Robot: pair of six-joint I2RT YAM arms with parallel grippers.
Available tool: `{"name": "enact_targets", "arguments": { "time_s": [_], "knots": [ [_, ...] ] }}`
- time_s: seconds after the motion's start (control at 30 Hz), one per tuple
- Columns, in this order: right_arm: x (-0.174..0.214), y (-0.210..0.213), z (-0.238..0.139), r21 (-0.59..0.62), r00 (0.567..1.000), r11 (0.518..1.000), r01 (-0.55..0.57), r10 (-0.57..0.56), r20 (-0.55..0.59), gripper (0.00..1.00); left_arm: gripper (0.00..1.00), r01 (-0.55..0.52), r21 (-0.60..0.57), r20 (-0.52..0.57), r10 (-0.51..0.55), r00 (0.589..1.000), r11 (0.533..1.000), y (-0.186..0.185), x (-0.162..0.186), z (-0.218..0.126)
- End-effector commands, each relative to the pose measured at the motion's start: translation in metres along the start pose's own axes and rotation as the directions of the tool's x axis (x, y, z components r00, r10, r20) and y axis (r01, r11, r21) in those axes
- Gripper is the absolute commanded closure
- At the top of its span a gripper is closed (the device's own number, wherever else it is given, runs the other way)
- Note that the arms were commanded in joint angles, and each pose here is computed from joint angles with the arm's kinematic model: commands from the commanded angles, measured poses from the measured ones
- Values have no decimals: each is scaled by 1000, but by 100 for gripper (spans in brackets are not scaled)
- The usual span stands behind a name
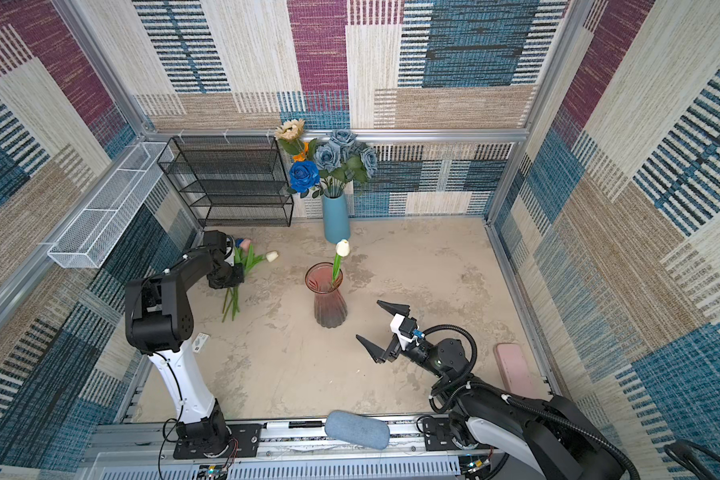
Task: Arrange the flowers into the vase
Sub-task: 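Grasp a pink tulip stem in the bunch with the left gripper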
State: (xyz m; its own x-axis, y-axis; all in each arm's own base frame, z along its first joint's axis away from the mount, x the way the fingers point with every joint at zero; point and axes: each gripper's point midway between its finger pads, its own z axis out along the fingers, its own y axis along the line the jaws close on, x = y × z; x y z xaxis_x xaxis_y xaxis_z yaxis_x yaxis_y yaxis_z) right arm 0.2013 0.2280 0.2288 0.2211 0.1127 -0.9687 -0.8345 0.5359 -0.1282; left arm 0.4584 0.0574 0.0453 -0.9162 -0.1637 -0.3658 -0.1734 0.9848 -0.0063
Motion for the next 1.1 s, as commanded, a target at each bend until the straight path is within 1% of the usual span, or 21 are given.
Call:
{"name": "enact_targets", "arguments": {
  "time_s": [0.0,0.07,0.17,0.33,0.43,0.5,0.57,0.63,0.7,0.77,0.8,0.87,0.9,0.93,1.03,1.07],
  "knots": [
    [-4,-1,1,2,1000,1000,2,-2,12,0,97,18,44,12,-19,1000,999,-8,2,-16],
    [-5,0,0,0,1000,1000,2,-2,19,0,100,32,62,26,-34,999,998,-11,4,-27],
    [-4,-1,0,7,1000,1000,1,-2,17,0,100,55,84,59,-60,996,995,-13,9,-48],
    [-5,1,0,-4,1000,1000,-3,3,20,0,100,65,169,158,-92,983,983,-29,14,-83],
    [-3,0,1,-1,1000,1000,-5,5,17,0,95,68,249,223,-126,967,966,-42,19,-100],
    [-2,-1,2,-2,1000,1000,-8,8,10,0,97,50,320,246,-134,960,946,-54,23,-109],
    [-3,0,2,-5,1000,1000,-11,11,12,0,99,5,374,305,-128,944,928,-69,25,-125],
    [-3,0,1,-1,1000,1000,-9,9,17,0,100,-74,396,402,-101,910,915,-85,26,-147],
    [-2,-2,2,8,1000,1000,-10,10,16,0,100,-175,426,524,-84,847,888,-102,25,-178],
    [0,-1,4,0,1000,1000,-12,12,6,0,100,-292,472,635,-92,767,832,-120,26,-210],
    [0,0,5,-7,1000,1000,-13,13,5,0,100,-335,484,670,-96,736,808,-126,27,-223],
    [-2,2,3,-16,1000,1000,-14,15,15,0,100,-465,490,748,-81,659,738,-143,34,-251],
    [-3,2,3,-15,1000,1000,-14,15,19,0,100,-481,472,766,-73,639,739,-146,36,-256],
    [-3,1,3,-11,1000,1000,-15,15,18,0,100,-464,452,772,-73,632,762,-144,35,-255],
    [0,0,5,-8,1000,1000,-14,14,5,0,100,-409,428,740,-54,670,806,-136,34,-240],
    [-1,0,5,-11,1000,1000,-14,14,6,0,100,-357,415,713,-55,699,837,-128,34,-227]
  ]
}}
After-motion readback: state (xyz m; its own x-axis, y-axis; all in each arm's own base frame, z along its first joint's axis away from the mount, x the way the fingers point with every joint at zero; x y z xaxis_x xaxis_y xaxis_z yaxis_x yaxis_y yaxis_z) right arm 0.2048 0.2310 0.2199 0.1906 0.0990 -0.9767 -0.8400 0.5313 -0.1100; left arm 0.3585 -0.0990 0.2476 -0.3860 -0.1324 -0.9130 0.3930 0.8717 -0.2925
